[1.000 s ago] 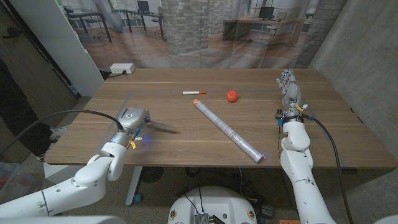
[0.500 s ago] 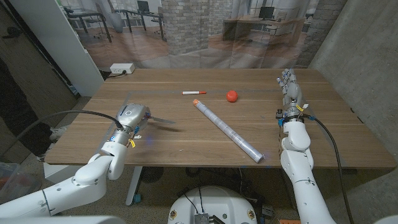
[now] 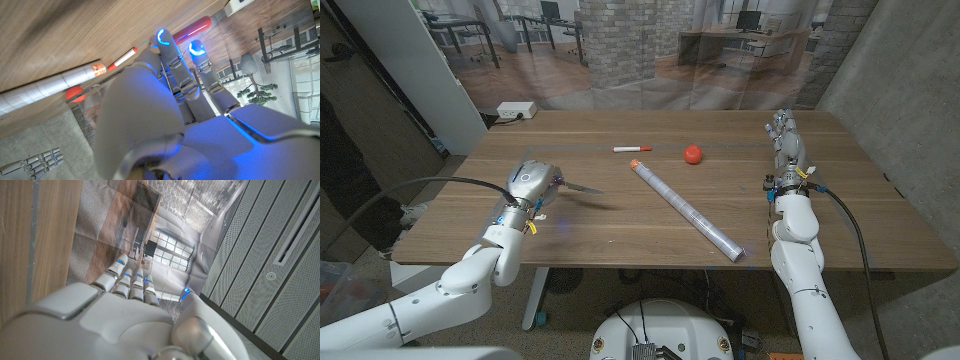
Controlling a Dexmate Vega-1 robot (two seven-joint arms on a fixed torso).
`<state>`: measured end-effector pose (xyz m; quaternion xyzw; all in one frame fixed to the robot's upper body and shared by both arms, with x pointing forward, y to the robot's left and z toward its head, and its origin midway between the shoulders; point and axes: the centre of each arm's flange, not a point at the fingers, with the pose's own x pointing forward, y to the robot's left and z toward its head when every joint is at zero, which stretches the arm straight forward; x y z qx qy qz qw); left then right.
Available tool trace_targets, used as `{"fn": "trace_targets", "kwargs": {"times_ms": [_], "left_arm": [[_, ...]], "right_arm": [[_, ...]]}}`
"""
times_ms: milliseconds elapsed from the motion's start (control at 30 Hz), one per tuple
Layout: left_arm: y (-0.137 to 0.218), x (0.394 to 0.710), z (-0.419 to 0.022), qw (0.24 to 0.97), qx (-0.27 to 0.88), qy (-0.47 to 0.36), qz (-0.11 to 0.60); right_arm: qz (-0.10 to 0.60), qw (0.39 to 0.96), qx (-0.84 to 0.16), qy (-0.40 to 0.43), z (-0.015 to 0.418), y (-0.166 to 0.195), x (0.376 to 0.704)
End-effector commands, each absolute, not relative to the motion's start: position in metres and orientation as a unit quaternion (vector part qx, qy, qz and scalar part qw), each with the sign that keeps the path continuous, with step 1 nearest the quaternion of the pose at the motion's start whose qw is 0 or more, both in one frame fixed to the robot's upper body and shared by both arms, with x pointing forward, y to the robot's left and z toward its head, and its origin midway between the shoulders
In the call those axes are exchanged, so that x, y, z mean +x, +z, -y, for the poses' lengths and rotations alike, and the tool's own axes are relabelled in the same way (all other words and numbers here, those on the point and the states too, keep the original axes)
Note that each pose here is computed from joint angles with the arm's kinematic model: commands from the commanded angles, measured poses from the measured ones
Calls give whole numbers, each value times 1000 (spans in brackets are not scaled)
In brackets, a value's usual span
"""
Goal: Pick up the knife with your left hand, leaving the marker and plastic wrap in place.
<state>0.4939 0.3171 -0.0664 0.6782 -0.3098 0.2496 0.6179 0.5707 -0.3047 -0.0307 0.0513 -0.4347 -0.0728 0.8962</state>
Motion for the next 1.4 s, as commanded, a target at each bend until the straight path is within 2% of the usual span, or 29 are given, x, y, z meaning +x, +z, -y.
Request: {"fn": "trace_targets", "kwargs": {"times_ms": [33, 1400], "left_arm": [[-57, 495, -317, 618, 667, 255, 329], [-34, 500, -341, 612, 628, 251, 410]], "right_arm": [[436, 895, 51, -77, 303, -31, 568], [431, 895, 46, -105, 270, -44, 545]]}}
